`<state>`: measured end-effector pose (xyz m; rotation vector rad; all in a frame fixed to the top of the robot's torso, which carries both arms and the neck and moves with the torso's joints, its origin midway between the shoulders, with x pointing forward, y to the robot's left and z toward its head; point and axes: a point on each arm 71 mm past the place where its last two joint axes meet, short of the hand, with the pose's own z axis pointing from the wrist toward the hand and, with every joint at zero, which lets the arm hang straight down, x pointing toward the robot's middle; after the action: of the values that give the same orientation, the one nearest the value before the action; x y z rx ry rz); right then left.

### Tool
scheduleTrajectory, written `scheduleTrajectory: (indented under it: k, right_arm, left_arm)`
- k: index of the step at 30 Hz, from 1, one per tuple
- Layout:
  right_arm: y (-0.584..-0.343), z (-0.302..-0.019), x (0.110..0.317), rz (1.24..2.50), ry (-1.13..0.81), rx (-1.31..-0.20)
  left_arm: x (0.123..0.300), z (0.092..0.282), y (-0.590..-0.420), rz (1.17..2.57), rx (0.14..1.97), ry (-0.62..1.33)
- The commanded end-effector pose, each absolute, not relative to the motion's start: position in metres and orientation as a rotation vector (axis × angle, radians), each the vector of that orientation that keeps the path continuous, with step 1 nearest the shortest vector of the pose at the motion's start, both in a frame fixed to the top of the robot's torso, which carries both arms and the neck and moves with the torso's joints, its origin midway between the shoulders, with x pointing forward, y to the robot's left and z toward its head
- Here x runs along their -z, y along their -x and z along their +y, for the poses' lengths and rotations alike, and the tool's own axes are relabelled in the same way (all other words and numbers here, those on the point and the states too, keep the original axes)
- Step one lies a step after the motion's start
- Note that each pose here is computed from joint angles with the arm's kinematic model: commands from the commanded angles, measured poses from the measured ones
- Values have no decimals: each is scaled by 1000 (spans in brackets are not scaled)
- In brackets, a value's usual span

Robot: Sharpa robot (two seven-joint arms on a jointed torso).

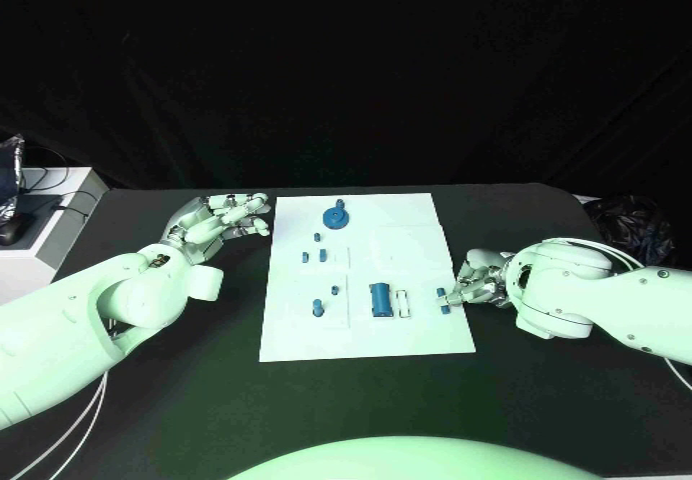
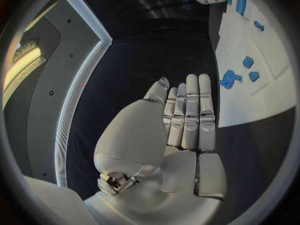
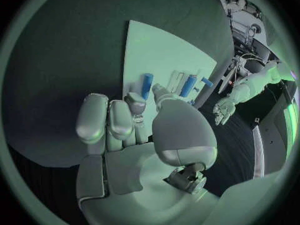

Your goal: Assemble the parts on the task board

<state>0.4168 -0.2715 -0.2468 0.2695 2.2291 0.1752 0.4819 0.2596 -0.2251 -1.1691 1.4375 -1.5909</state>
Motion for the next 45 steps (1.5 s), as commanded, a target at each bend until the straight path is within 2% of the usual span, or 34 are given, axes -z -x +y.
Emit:
scheduleTrajectory:
  k: [1,13,38,45]
  right_arm:
    - [-414,-270,251,2241,-268,-161]
    - [-415,-257,257,2253,-251,-178]
    - [-422,-250,276,2278,-196,-128]
    - [-418,-250,277,2302,-280,-192]
  left_arm:
    - [225,258,-481,1440,1611,1162]
    - [227,258,-481,1444,1610,1166]
    - [227,259,-480,1446,1607,1167]
    - [227,259,-480,1447,1604,1168]
